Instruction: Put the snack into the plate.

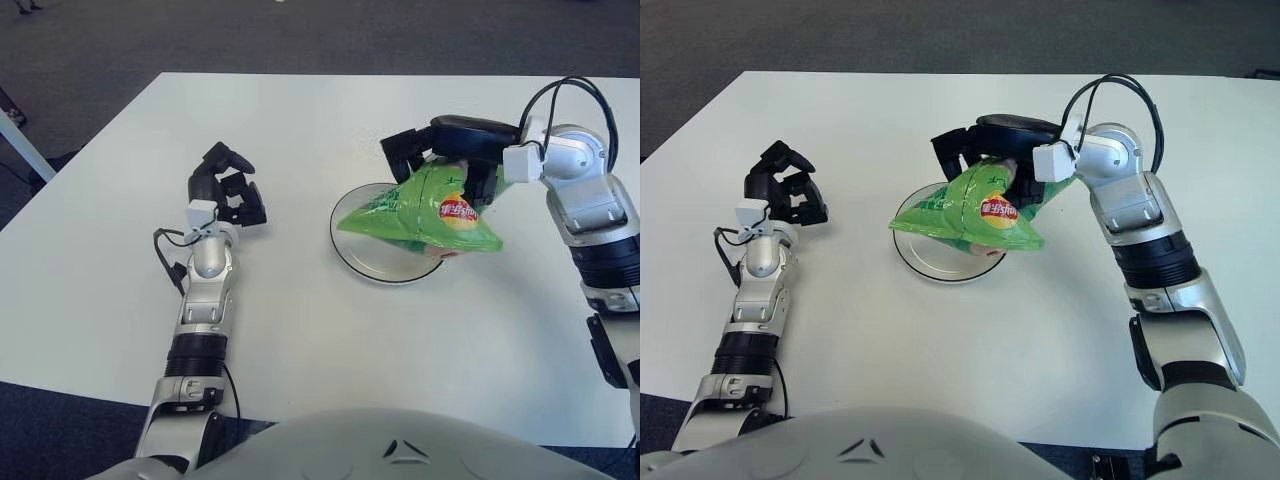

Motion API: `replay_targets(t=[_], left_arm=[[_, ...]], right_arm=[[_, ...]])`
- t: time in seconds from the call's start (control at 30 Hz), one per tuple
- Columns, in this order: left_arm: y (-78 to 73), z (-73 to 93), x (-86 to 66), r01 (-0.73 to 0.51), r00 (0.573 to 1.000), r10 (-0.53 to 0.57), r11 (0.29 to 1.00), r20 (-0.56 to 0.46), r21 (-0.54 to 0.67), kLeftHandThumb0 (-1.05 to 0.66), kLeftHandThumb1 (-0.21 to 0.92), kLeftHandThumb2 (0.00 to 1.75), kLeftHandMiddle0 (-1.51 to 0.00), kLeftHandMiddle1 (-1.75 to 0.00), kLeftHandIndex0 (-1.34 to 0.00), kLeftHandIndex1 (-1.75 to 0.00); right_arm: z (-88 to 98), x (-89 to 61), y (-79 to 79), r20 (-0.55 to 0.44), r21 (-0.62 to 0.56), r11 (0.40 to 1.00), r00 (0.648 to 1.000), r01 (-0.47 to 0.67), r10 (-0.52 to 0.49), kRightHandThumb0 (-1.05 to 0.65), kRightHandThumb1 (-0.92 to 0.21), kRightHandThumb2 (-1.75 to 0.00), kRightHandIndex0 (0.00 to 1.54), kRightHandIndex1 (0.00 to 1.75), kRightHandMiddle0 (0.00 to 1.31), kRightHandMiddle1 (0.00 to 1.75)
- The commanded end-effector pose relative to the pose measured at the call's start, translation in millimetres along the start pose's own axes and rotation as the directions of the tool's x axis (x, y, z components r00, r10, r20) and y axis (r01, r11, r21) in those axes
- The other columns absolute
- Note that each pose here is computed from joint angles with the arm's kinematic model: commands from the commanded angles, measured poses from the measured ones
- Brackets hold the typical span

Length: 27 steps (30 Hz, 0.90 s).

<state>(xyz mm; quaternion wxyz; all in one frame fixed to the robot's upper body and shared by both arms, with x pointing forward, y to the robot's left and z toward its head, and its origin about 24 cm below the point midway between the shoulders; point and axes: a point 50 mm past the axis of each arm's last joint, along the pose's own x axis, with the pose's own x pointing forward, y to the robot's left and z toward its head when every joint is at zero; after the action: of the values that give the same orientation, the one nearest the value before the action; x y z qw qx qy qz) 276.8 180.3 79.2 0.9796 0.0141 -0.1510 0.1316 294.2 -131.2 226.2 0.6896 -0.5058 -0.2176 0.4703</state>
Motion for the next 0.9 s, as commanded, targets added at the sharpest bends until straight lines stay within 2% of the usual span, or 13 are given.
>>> replay_targets(t=[0.0,0.07,0.17,0.2,0.27,0.3,0.37,0.47,0.57,0.67,0.8,0.87], left_arm=[[3.8,-50.2,-49.0,-0.031,0.966,0.033,0.999,-0.256,0.010,-0.60,0.04,1.65,-1.28,-1.75,-0.85,-1.75],[3.9,-50.1,-49.1,-0.028,0.967,0.030,1.000,-0.254,0.010,-0.60,0.04,1.65,-1.28,-1.75,-0.85,-1.75],[3.9,-50.1,-49.2,-0.027,0.967,0.028,1.000,-0.254,0.007,-0.60,0.04,1.66,-1.28,-1.75,-0.85,-1.75],[3.8,-50.1,-49.3,-0.027,0.967,0.027,1.000,-0.253,0.006,-0.60,0.04,1.66,-1.28,-1.75,-0.85,-1.75],[3.7,-50.1,-49.4,-0.027,0.967,0.027,1.000,-0.253,0.005,-0.60,0.04,1.66,-1.28,-1.75,-0.85,-1.75],[3.7,-50.1,-49.4,-0.027,0.967,0.027,1.000,-0.252,0.005,-0.60,0.04,1.66,-1.28,-1.75,-0.85,-1.75],[3.6,-50.1,-49.6,-0.028,0.967,0.029,1.000,-0.252,0.006,-0.60,0.04,1.66,-1.28,-1.75,-0.85,-1.75],[3.6,-50.0,-49.6,-0.032,0.967,0.033,0.999,-0.251,0.008,-0.60,0.04,1.66,-1.28,-1.75,-0.85,-1.75],[3.5,-49.9,-49.6,-0.035,0.968,0.036,0.999,-0.250,0.008,-0.60,0.04,1.66,-1.28,-1.75,-0.85,-1.75],[3.4,-49.9,-50.3,-0.036,0.967,0.038,0.999,-0.251,0.009,-0.61,0.04,1.66,-1.28,-1.75,-0.85,-1.75],[3.2,-50.1,-50.9,-0.028,0.968,0.029,1.000,-0.250,0.006,-0.61,0.04,1.66,-1.28,-1.75,-0.85,-1.75],[3.1,-50.4,-51.2,-0.029,0.967,0.029,1.000,-0.253,0.004,-0.61,0.04,1.66,-1.28,-1.75,-0.85,-1.75]], right_arm=[[4.5,-4.9,-2.7,-0.036,0.012,0.998,0.998,-0.055,0.055,-0.01,-0.09,-1.54,0.73,1.75,0.64,1.65],[3.5,0.5,-3.8,-0.033,-0.004,0.996,0.996,-0.086,0.086,-0.01,-0.16,-1.49,0.65,1.74,0.60,1.69],[1.1,-0.6,-1.6,-0.022,0.017,0.990,0.990,-0.139,0.140,0.00,-0.43,-1.15,0.50,1.71,0.41,1.67],[-1.9,-3.6,1.4,-0.005,0.049,0.985,0.986,-0.165,0.165,0.00,-0.46,-1.10,0.49,1.71,0.38,1.65],[-5.2,-6.9,4.5,0.016,0.083,0.978,0.982,-0.190,0.189,-0.25,-0.29,-1.15,0.26,1.57,0.18,1.52],[-5.0,-6.6,4.2,0.035,0.089,0.974,0.978,-0.209,0.207,-0.29,-0.27,-1.17,0.22,1.55,0.16,1.50],[-3.2,-4.9,2.7,0.063,0.080,0.965,0.968,-0.249,0.244,-0.42,-0.20,-1.17,0.09,1.27,0.06,1.41],[-1.8,-3.2,2.1,0.080,0.063,0.952,0.952,-0.300,0.294,-0.49,-0.17,-1.16,0.03,1.03,0.02,1.33],[-1.2,-2.1,1.5,0.090,0.054,0.940,0.939,-0.336,0.330,-0.51,-0.15,-1.15,0.01,0.77,0.01,1.26],[-0.8,-1.7,0.9,0.104,0.040,0.934,0.932,-0.354,0.349,-0.56,-0.17,-1.12,0.00,0.58,0.00,1.22],[-0.2,-1.6,-0.9,0.109,-0.012,0.934,0.928,-0.357,0.356,-0.65,-0.23,-1.06,0.00,0.45,0.00,1.16],[-1.7,-1.8,-1.1,0.109,-0.030,0.936,0.930,-0.350,0.351,-0.72,-0.30,-0.99,0.00,0.35,0.00,1.10]])
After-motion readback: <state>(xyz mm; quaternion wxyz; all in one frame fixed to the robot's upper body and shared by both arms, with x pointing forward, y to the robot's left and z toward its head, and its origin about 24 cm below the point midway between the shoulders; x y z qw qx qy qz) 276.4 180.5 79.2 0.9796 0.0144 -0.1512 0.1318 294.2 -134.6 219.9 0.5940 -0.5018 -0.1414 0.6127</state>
